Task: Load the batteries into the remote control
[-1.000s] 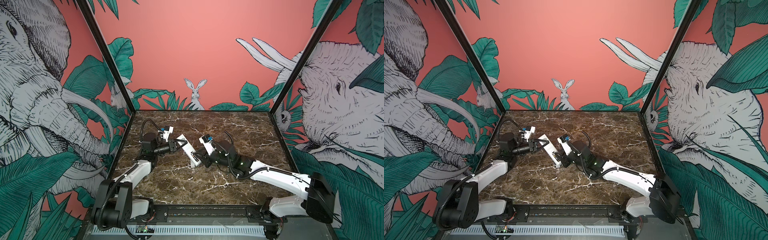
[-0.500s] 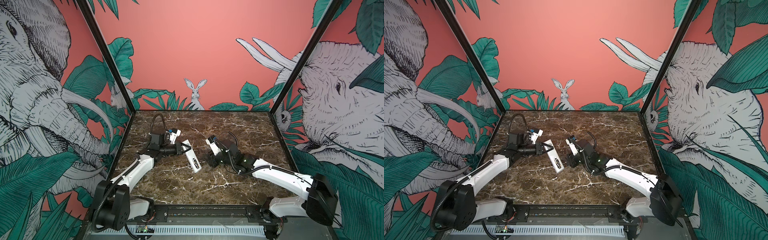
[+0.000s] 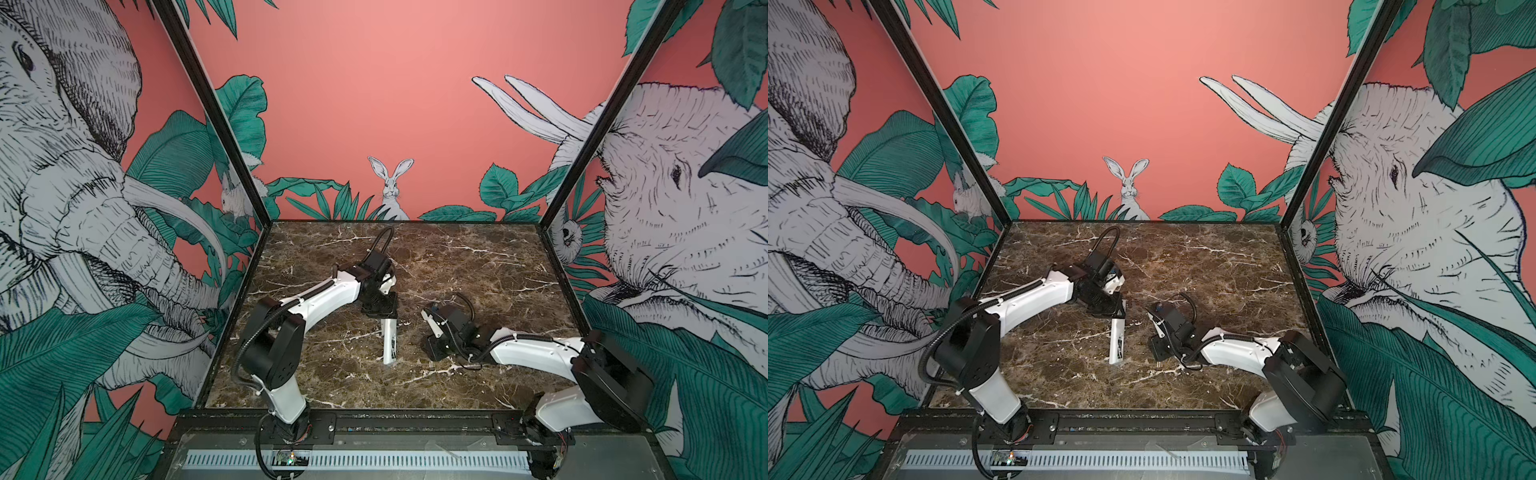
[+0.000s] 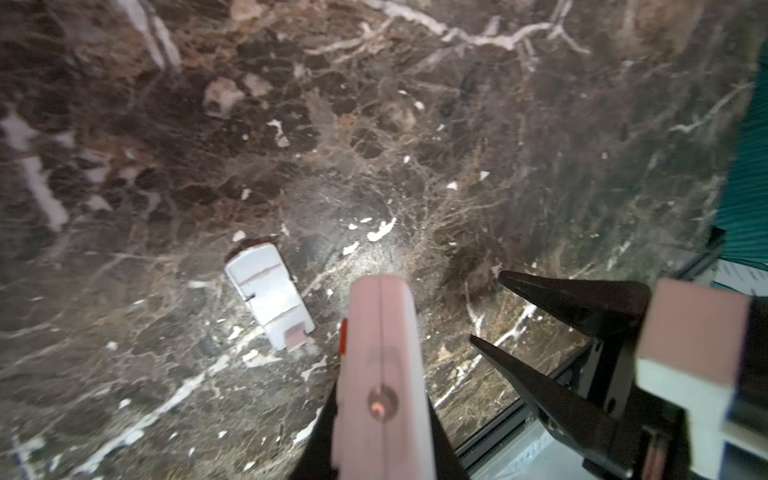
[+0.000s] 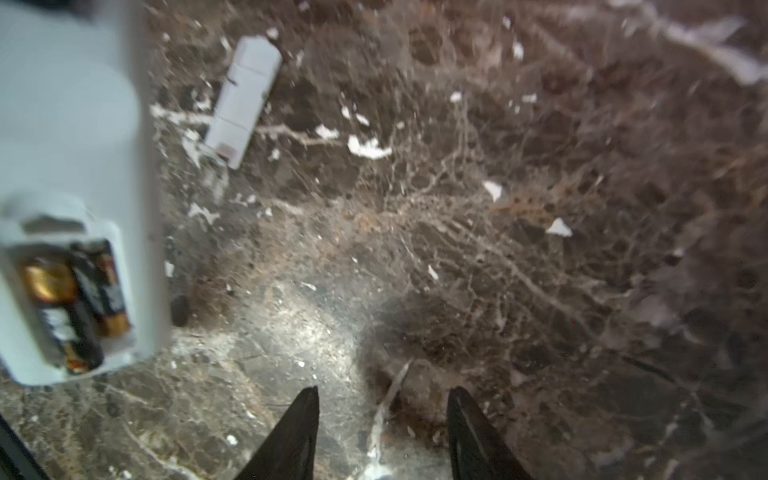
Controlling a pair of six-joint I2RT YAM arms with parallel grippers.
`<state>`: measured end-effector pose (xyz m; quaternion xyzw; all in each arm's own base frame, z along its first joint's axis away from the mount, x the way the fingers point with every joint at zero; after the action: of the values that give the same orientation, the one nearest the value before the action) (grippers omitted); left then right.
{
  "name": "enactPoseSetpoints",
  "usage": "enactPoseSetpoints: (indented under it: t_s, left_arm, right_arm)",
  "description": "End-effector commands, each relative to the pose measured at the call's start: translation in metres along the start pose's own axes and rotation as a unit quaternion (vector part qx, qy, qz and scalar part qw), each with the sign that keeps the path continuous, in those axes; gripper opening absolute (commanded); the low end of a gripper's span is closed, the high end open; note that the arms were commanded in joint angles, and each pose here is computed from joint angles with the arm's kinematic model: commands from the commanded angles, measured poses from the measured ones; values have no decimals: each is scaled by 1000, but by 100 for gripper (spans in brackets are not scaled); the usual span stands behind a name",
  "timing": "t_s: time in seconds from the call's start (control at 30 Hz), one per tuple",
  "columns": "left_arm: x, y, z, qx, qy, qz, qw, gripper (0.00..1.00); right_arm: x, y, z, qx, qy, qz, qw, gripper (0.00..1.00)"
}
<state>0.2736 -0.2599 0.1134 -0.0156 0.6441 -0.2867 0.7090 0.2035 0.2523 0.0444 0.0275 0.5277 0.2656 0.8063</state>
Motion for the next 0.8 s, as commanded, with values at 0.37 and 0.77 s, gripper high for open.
enactPoseSetpoints:
  t_s: [0.37,0.77]
  left_arm:
    - [-3,9,0,-61,80,87,991,0]
    - [-34,4,7,-34,-15,36,999,0]
  right_arm:
    - [7,31,14,4,-35,71,997,51]
    - [7,40,5,28,-1,17,999,51]
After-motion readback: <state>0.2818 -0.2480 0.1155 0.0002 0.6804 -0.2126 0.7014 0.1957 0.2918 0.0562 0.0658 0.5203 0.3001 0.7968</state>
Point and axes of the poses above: each gripper's point midway between its finger pads, its own x axis out along the fingers, its own y axis along the line the jaws close on, z = x × y, the point moved 2 cm from there along -x, back along the fingers, and after that the axes turned 8 degrees about x, right-handed, at the moved point
